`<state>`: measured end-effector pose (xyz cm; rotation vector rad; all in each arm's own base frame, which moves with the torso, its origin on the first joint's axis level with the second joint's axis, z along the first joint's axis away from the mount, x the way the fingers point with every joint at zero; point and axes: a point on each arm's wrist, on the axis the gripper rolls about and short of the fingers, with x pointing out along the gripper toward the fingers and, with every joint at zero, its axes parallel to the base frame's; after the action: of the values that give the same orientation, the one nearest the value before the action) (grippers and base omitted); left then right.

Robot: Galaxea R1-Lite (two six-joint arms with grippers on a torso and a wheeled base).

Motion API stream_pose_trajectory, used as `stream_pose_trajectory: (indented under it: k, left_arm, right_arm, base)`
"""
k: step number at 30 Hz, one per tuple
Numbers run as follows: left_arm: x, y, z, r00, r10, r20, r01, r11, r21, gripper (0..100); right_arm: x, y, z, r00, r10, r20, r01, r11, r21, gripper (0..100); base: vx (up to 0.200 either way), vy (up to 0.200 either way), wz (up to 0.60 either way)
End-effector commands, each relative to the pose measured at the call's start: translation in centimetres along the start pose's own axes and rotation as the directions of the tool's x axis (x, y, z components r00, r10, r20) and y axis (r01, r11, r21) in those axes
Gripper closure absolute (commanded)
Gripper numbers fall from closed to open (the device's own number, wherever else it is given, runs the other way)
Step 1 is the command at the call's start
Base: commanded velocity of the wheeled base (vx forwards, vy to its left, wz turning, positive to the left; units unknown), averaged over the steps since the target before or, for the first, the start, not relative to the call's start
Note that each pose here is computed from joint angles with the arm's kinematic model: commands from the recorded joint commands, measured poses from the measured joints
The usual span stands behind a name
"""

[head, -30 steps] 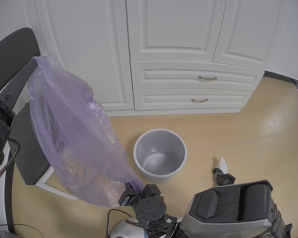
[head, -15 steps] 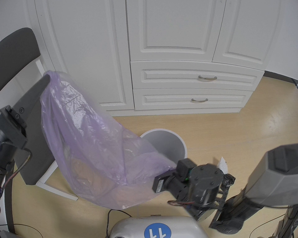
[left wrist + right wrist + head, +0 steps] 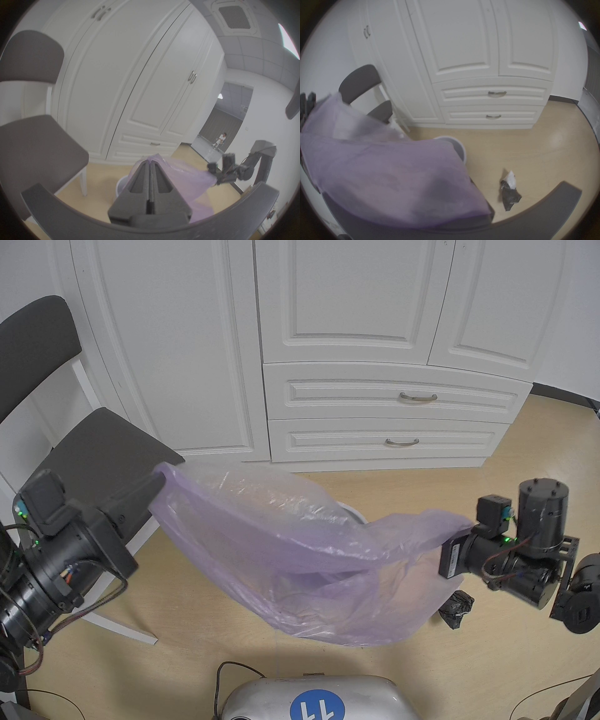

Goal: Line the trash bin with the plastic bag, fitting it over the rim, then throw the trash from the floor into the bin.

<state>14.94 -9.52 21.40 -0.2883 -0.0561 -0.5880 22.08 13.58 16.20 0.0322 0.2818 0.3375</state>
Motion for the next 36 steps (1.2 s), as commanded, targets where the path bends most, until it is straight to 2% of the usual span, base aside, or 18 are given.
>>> stream_pose_trajectory:
  k: [1,5,9,13,15,16,17,19,25,30,33,36]
  left_arm:
    - [3.0,1.2,-3.7,0.986,0.050,-0.157,-0.059,0.997,-0.052,100]
    - [4.7,1.8,-4.9,0.986,0.067,-0.154,-0.087,0.988,-0.129,100]
    - [7.2,2.9,-4.7,0.990,0.130,-0.062,-0.139,0.973,-0.182,100]
    - [8.4,3.2,-4.2,0.977,0.212,0.000,-0.207,0.955,-0.213,100]
    - [8.5,3.2,-4.3,0.977,0.213,0.000,-0.208,0.955,-0.213,100]
    - [8.8,3.2,-4.1,0.975,0.224,0.014,-0.215,0.952,-0.216,100]
    - [8.9,3.2,-4.0,0.974,0.226,0.017,-0.217,0.952,-0.217,100]
    - [8.9,3.2,-4.0,0.972,0.233,0.020,-0.223,0.950,-0.217,100]
    - [8.9,3.3,-4.5,0.971,0.238,0.000,-0.233,0.949,-0.214,100]
    - [9.3,3.9,-6.6,0.964,0.250,-0.086,-0.263,0.945,-0.196,100]
    - [10.0,5.1,-10.6,0.932,0.284,-0.225,-0.321,0.935,-0.147,100]
    - [10.4,6.0,-13.6,0.898,0.308,-0.314,-0.348,0.934,-0.081,100]
  right_arm:
    - [-0.6,-2.5,2.1,0.996,-0.057,0.065,0.056,0.998,0.017,100]
    - [2.0,-3.0,1.8,0.995,-0.092,0.049,0.090,0.995,0.037,100]
    - [4.9,-3.2,1.9,0.986,-0.101,0.136,0.084,0.988,0.128,100]
    - [6.6,-3.0,2.3,0.967,-0.108,0.233,0.070,0.983,0.168,100]
    - [6.6,-3.0,2.3,0.966,-0.108,0.237,0.068,0.983,0.170,100]
    - [7.3,-2.9,2.9,0.945,-0.122,0.304,0.062,0.978,0.201,100]
    - [7.3,-2.8,3.0,0.939,-0.127,0.319,0.062,0.976,0.207,100]
    - [7.1,-2.8,2.9,0.942,-0.124,0.313,0.062,0.977,0.203,100]
    - [7.6,-2.7,1.5,0.958,-0.124,0.260,0.076,0.979,0.188,100]
    - [8.4,-2.9,-1.9,0.984,-0.134,0.116,0.122,0.987,0.106,100]
    - [8.4,-3.2,-4.9,0.989,-0.139,-0.048,0.138,0.990,-0.009,100]
    - [8.5,-3.3,-7.0,0.982,-0.126,-0.137,0.116,0.990,-0.076,100]
  base:
    - [0.000,0.000,0.00]
    - [0.000,0.000,0.00]
    - [0.000,0.000,0.00]
    - [0.000,0.000,0.00]
    - [0.000,0.000,0.00]
    - [0.000,0.000,0.00]
    - [0.000,0.000,0.00]
    - [0.000,0.000,0.00]
    - [0.000,0.000,0.00]
    - [0.000,0.000,0.00]
    - [0.000,0.000,0.00]
    - [0.000,0.000,0.00]
